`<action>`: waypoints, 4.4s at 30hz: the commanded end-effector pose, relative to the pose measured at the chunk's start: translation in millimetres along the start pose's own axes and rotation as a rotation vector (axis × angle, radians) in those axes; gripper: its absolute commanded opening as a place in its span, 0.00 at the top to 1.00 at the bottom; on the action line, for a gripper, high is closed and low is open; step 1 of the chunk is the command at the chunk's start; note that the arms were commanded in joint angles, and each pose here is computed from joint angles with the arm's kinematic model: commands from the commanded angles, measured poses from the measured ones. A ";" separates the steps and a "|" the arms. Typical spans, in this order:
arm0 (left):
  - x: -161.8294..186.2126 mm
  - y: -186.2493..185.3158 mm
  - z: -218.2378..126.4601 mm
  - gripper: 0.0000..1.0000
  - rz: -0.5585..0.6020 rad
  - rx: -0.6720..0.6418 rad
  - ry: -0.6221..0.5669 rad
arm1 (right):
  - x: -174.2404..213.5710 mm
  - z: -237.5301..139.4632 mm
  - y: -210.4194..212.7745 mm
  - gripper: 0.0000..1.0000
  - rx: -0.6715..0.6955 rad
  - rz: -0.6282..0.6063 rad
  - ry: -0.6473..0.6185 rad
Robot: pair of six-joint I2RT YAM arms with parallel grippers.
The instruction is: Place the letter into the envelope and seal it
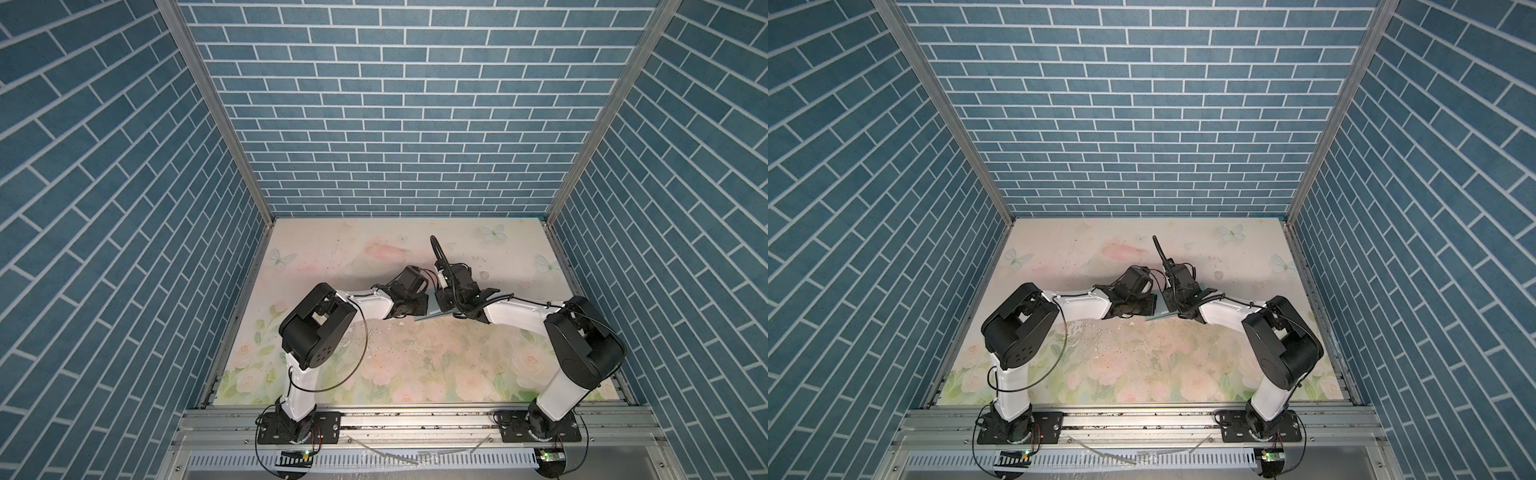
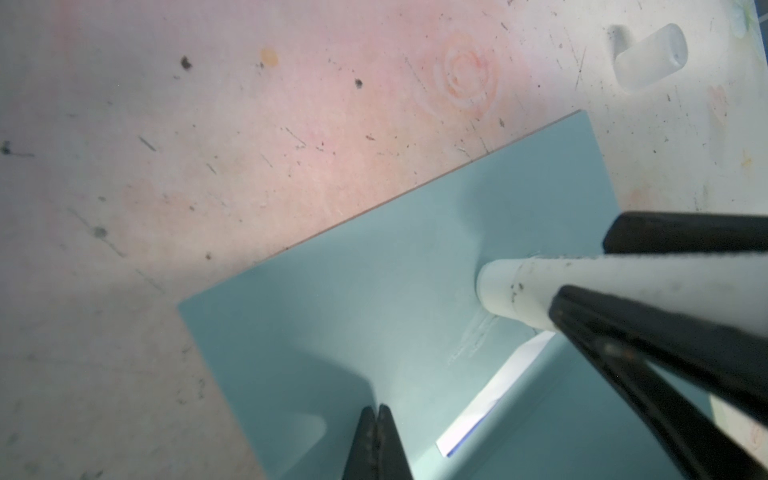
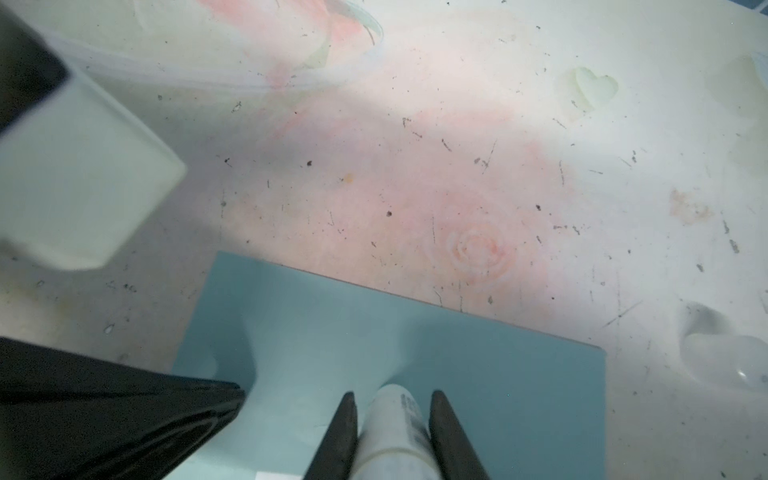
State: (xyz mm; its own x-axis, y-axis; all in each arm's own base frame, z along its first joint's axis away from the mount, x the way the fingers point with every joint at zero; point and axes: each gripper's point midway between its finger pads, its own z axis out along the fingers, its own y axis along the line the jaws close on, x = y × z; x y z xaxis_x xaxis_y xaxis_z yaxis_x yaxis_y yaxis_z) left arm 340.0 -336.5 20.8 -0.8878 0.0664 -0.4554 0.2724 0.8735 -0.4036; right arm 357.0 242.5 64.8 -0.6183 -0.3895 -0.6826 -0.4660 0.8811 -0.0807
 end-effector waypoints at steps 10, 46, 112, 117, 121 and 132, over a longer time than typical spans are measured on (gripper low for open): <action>50.1 49.7 15.2 1.00 -0.023 -0.167 0.154 | 41.8 -1.5 -41.5 1.00 0.136 -0.050 0.128; 49.3 47.4 16.0 1.00 -0.027 -0.152 0.147 | -47.1 -54.6 -25.7 1.00 -0.056 0.078 -0.151; 55.4 51.5 19.2 1.00 -0.054 -0.151 0.144 | 22.3 1.8 -37.7 1.00 0.086 -0.035 0.085; 55.8 51.7 19.0 1.00 -0.054 -0.152 0.144 | 29.4 1.0 -44.0 1.00 0.100 -0.030 0.101; 55.5 51.8 18.7 1.00 -0.054 -0.152 0.142 | 37.4 -0.8 -53.1 1.00 0.122 -0.021 0.120; 55.7 52.1 18.0 1.00 -0.054 -0.153 0.142 | 48.3 -7.5 -73.2 1.00 0.143 0.072 0.135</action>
State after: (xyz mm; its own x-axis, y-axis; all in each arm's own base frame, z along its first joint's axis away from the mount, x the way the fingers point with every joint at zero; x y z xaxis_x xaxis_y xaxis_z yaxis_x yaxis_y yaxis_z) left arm 343.8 -339.8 20.6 -0.8815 0.0268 -0.4714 0.2587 0.8627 -0.4346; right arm 371.0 194.5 64.6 -0.6641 -0.3153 -0.6779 -0.3811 0.9228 -0.0558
